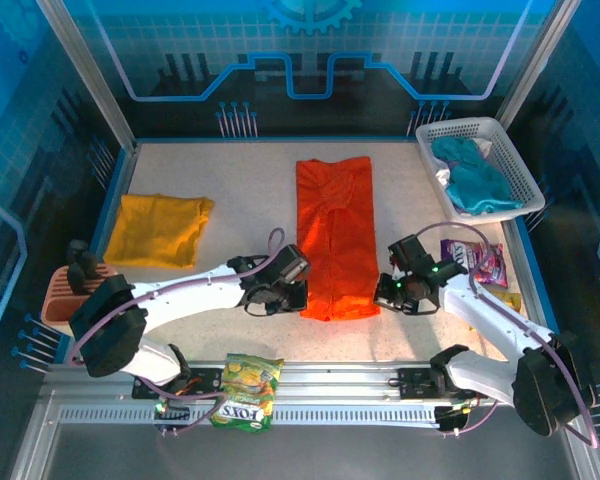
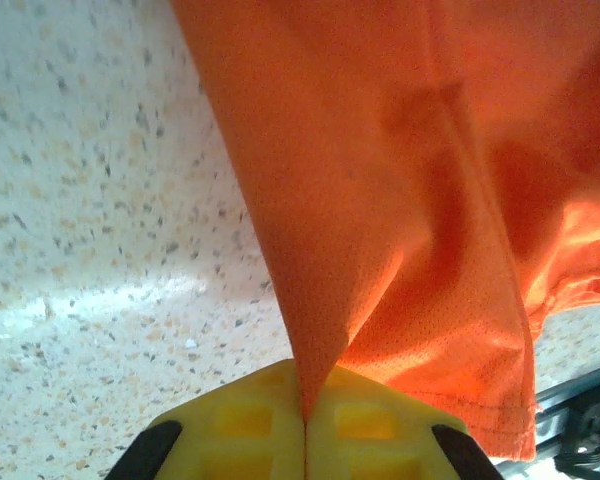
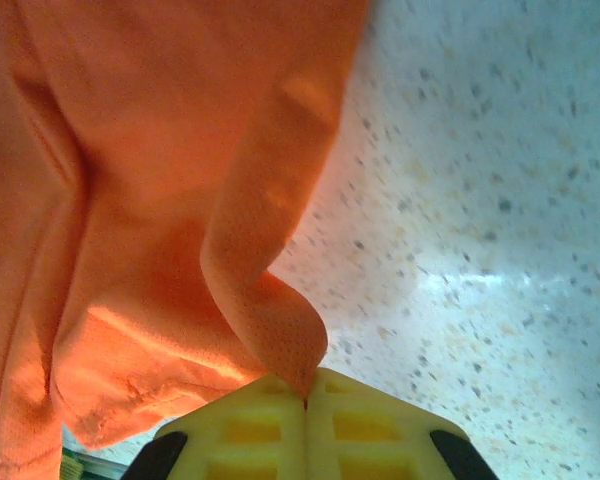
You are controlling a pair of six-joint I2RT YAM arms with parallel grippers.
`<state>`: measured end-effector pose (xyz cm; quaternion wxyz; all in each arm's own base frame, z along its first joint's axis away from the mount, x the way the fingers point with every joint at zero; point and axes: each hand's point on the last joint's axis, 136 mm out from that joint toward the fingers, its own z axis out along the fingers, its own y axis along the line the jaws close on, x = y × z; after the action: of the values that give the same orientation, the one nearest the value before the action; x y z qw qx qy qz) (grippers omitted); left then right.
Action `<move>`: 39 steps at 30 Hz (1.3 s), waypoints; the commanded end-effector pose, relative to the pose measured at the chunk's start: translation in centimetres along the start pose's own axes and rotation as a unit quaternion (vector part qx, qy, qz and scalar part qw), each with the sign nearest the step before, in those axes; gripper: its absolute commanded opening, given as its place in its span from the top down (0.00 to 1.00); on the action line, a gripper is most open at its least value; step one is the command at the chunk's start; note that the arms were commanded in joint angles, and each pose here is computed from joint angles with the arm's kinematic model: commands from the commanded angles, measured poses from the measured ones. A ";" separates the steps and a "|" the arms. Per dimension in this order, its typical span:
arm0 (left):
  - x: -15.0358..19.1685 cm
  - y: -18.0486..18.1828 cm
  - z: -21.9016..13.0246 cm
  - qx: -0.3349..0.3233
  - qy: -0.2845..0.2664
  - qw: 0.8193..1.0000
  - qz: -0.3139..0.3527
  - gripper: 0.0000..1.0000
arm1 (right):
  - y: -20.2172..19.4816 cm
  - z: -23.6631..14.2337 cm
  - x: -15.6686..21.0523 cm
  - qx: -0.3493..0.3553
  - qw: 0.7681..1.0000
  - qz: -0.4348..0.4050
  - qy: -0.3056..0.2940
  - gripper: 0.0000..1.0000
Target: Fold and stack the t-shirts
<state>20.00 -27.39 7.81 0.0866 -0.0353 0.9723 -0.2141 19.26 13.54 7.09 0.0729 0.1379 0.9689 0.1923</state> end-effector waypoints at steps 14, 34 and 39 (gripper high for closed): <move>-11.4 -2.0 -3.8 0.004 -0.072 0.997 0.035 0.92 | 5.1 -3.1 -10.2 -0.030 0.997 0.005 -0.076 1.00; -21.6 -2.0 -2.5 0.013 -0.081 0.996 0.026 0.91 | 6.6 -0.8 -19.2 -0.065 0.995 0.025 -0.069 1.00; -23.1 -1.4 -1.6 0.024 -0.079 0.996 0.018 0.91 | 6.2 0.1 -20.5 -0.063 0.995 0.034 -0.064 1.00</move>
<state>41.85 -25.51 13.62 0.1777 -0.0452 0.9577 -0.2218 38.99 13.22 10.94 0.1326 0.1813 0.9459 0.2340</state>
